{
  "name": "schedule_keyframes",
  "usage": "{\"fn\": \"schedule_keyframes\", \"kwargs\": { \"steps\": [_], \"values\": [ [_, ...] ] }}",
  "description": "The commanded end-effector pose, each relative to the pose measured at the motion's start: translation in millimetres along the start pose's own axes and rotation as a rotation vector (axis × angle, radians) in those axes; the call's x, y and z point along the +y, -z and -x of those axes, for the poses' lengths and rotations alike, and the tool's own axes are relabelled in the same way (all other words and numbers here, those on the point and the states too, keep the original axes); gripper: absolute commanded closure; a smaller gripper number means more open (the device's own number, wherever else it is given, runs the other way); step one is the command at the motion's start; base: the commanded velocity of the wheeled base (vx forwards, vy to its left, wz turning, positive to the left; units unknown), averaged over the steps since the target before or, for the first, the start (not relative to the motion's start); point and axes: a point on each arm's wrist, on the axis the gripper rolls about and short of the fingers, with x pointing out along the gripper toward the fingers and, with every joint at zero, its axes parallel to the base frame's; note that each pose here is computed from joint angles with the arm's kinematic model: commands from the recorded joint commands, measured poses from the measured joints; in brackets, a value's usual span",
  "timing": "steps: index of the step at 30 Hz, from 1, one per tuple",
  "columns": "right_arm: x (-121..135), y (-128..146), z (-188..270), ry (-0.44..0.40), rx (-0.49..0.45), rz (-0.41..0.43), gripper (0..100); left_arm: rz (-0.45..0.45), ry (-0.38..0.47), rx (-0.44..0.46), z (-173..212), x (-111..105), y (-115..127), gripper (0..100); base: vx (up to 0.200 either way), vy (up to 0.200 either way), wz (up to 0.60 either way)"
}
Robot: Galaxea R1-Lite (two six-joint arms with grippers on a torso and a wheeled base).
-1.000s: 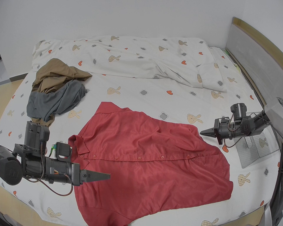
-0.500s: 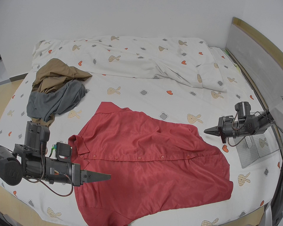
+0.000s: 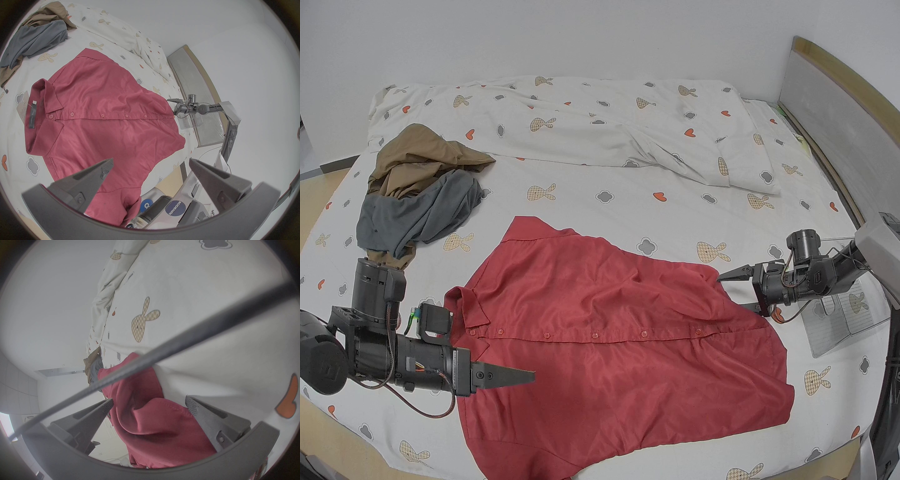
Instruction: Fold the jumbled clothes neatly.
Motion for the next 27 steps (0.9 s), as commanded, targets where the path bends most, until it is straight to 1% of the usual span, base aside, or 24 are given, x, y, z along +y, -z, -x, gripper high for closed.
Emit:
{"fn": "schedule_keyframes", "kwargs": {
  "steps": [1,2,3,10,14,20,21,23,24,26,27],
  "values": [
    [1.1,4.8,-8.3,0.001,0.023,-0.001,0,0.001,0.0,0.001,-0.7,0.4,-0.3,0,0.0,0.0,0.0],
    [0.4,4.0,-9.3,0.0,0.023,0.0,0,0.001,0.0,0.001,-0.4,0.3,0.0,0,0.0,0.0,0.0],
    [0.4,3.6,-9.6,-0.001,0.021,0.001,100,0.001,0.0,0.001,-0.4,0.3,0.0,0,0.0,0.0,0.0],
    [-8.0,-3.2,-13.9,-0.001,0.015,-0.009,100,0.001,0.0,0.001,-0.4,0.3,0.0,0,0.0,0.0,0.0],
    [-3.8,-5.8,-5.7,-0.004,-0.005,-0.001,100,0.002,-0.001,0.002,-0.7,0.6,0.1,0,0.0,0.0,0.0],
    [41.0,-11.7,31.5,-0.055,-0.089,0.096,100,0.004,-0.002,0.007,-2.2,1.7,-0.1,0,0.0,0.0,0.0],
    [45.3,-11.8,34.7,-0.06,-0.096,0.105,100,0.004,-0.002,0.007,-2.2,1.7,-0.1,0,0.0,0.0,0.0],
    [62.8,-11.0,48.4,-0.081,-0.124,0.145,100,0.004,-0.002,0.007,-2.2,1.7,-0.1,0,0.0,0.0,0.0],
    [65.1,-10.8,50.4,-0.083,-0.129,0.152,100,0.004,-0.002,0.007,-2.2,1.7,-0.1,0,0.0,0.0,0.0],
    [75.1,-8.7,59.4,-0.085,-0.153,0.197,100,0.004,-0.002,0.007,-2.2,1.7,-0.1,0,0.0,0.0,0.0],
    [75.1,-8.7,59.4,-0.085,-0.153,0.197,100,0.004,-0.002,0.007,-2.2,1.7,-0.1,0,0.0,0.0,0.0]
  ]
}}
